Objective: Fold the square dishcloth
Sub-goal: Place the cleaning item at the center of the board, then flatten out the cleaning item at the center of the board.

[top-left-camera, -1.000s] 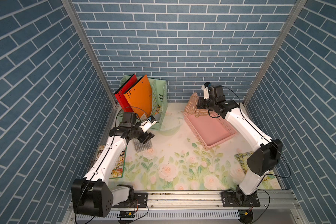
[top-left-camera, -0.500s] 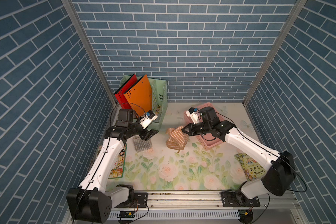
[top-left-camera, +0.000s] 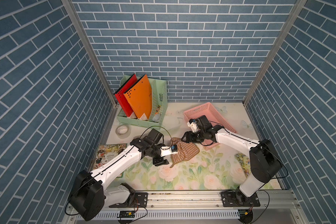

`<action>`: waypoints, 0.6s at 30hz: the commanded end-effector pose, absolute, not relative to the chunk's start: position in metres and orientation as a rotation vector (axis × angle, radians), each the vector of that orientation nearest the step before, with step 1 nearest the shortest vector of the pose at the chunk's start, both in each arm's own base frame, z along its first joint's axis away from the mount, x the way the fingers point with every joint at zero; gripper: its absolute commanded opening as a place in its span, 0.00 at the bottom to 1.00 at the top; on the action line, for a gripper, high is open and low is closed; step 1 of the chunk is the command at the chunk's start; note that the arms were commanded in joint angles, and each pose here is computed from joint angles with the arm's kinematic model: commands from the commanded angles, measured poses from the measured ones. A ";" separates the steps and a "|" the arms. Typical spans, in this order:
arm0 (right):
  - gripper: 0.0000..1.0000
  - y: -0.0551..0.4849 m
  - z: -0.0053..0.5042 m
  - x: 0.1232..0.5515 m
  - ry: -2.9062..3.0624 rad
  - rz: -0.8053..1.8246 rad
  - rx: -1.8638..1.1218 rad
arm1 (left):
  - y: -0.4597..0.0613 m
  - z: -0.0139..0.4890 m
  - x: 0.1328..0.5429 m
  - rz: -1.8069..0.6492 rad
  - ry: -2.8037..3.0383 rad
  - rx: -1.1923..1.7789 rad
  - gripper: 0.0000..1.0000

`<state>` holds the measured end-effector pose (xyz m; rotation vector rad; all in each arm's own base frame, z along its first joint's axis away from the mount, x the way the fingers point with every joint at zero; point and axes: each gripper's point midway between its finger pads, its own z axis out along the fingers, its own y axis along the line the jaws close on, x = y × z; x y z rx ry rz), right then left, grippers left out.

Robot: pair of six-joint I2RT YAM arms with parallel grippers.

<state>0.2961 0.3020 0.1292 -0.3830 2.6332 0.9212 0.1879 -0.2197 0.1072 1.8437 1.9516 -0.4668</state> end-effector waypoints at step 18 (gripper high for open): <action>0.55 0.226 0.100 0.233 2.660 0.781 -0.227 | -0.264 0.026 0.201 -0.179 1.818 2.102 0.63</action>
